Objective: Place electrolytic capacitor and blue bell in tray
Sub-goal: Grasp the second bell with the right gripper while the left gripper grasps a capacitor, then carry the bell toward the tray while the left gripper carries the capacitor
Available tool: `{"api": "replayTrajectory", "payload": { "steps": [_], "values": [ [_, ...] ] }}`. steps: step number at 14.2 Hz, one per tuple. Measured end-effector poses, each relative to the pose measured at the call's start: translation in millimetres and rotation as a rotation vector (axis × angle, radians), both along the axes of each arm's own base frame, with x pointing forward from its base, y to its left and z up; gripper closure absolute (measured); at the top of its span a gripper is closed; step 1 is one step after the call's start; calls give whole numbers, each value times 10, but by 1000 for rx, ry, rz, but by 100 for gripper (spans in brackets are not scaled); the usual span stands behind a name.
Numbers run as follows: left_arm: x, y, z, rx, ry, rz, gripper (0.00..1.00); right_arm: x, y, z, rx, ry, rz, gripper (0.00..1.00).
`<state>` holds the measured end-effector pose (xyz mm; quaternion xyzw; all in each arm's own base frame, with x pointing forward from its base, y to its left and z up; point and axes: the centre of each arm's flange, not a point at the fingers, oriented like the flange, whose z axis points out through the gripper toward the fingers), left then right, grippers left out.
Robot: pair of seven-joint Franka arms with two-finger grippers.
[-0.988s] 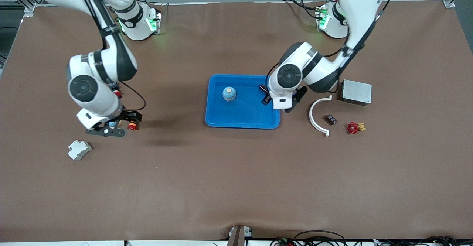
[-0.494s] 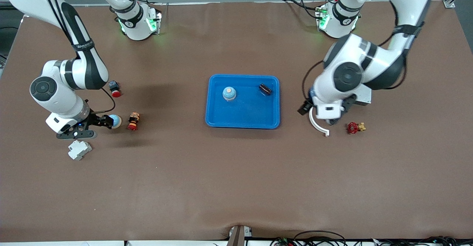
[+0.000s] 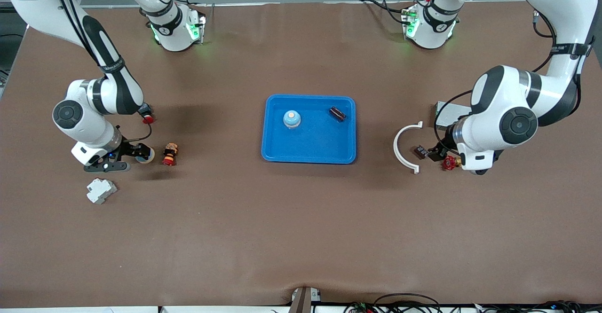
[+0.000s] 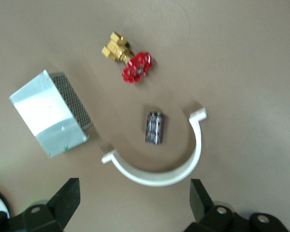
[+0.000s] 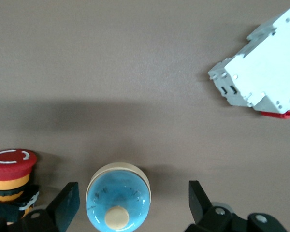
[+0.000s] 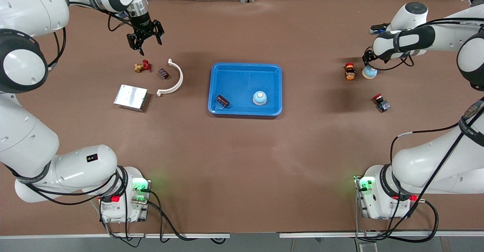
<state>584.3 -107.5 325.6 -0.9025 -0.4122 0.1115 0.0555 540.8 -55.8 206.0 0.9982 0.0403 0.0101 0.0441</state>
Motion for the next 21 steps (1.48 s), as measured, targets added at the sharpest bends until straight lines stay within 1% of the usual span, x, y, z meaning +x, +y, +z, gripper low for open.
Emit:
{"api": "replayTrajectory", "payload": {
  "steps": [3,6,8,10,11,12,13,14,15,16,17,18,19,20,21],
  "values": [
    [-68,167,-483,-35,-38,28,0,-87,9,-78,10,7,-12,0],
    [-150,208,-858,-54,-19,29,0,-129,24,-114,24,15,-29,0],
    [-149,194,-998,-56,-22,30,2,-140,32,-125,29,16,-36,0],
    [-159,179,-1130,-56,-28,16,12,-144,47,-129,38,14,-46,0],
    [-167,174,-1194,-53,-29,8,12,-142,58,-129,39,11,-45,0],
    [-178,170,-1255,-51,-26,2,17,-142,67,-129,40,9,-44,0],
    [-193,168,-1313,-47,-19,-6,17,-141,73,-130,41,5,-44,0],
    [-215,167,-1368,-44,-12,-13,20,-142,75,-135,42,4,-44,0],
    [-235,164,-1410,-42,-6,-17,22,-145,77,-146,42,3,-43,0],
    [-248,159,-1440,-43,-2,-18,30,-145,79,-158,43,2,-43,0],
    [-252,155,-1453,-45,-2,-19,40,-145,84,-169,44,1,-42,0],
    [-249,154,-1452,-46,-4,-19,53,-144,87,-177,44,0,-42,0],
    [-247,148,-1447,-46,-6,-20,62,-144,89,-185,45,-3,-41,0],
    [-242,142,-1440,-47,-9,-22,66,-148,92,-196,46,-9,-40,0],
    [-235,134,-1427,-47,-13,-23,66,-161,96,-217,47,-15,-40,0]
  ]
}}
